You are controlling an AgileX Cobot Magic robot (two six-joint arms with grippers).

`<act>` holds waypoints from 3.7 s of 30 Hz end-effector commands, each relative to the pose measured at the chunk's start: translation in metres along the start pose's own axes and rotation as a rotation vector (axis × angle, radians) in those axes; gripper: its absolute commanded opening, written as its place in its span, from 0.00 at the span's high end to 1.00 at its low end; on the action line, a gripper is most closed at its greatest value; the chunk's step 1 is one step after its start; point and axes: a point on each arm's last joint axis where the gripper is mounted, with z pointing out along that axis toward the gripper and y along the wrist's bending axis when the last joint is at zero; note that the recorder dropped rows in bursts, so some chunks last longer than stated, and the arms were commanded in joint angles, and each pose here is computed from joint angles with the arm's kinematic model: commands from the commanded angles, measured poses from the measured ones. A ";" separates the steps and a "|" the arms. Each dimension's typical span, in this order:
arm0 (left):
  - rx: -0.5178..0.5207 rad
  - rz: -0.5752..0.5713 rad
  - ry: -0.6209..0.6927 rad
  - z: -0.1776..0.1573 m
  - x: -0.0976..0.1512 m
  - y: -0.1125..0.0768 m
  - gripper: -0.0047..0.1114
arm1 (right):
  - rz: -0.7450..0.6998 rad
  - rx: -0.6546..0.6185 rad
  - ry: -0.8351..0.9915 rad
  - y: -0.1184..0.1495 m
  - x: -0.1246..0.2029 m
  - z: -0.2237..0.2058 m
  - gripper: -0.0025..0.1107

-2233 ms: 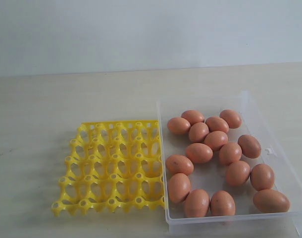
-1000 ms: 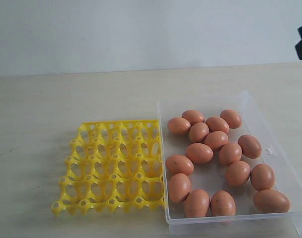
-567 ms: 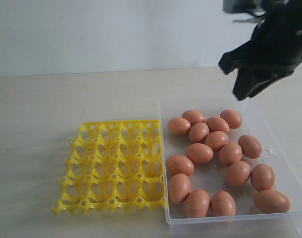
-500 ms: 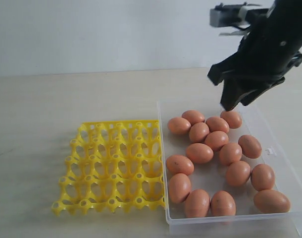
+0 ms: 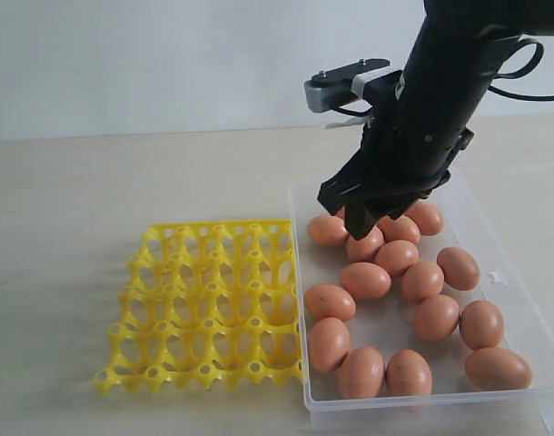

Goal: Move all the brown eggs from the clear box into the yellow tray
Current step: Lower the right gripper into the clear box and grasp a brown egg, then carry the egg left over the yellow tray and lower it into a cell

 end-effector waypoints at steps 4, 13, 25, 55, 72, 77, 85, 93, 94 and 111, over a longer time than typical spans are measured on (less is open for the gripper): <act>0.009 -0.009 -0.014 0.000 -0.002 -0.001 0.96 | 0.177 -0.001 -0.003 0.000 -0.003 0.016 0.54; 0.009 -0.009 -0.014 0.000 -0.002 -0.001 0.96 | 0.366 0.079 -0.070 -0.033 -0.016 0.051 0.48; 0.009 -0.009 -0.014 0.000 -0.002 -0.001 0.96 | 0.414 0.019 -0.156 -0.063 -0.024 0.081 0.52; 0.009 -0.009 -0.014 0.000 -0.002 -0.001 0.96 | 0.190 0.123 -0.031 -0.078 -0.033 0.093 0.52; 0.009 -0.009 -0.014 0.000 -0.002 -0.001 0.96 | 0.067 0.210 -0.071 -0.094 -0.036 0.111 0.52; 0.009 -0.009 -0.014 0.000 -0.002 -0.001 0.96 | 0.036 0.211 -0.069 -0.093 -0.037 0.114 0.52; 0.009 -0.009 -0.014 0.000 -0.002 -0.001 0.96 | 0.013 0.206 -0.057 -0.095 -0.036 0.132 0.52; 0.009 -0.009 -0.014 0.000 -0.002 -0.001 0.96 | 0.014 0.199 -0.031 -0.095 -0.034 0.143 0.52; 0.009 -0.009 -0.014 0.000 -0.002 -0.001 0.96 | 0.014 0.199 -0.029 -0.095 -0.034 0.143 0.55; 0.009 -0.009 -0.014 0.000 -0.002 -0.001 0.96 | 0.076 0.182 -0.264 -0.082 -0.043 0.056 0.98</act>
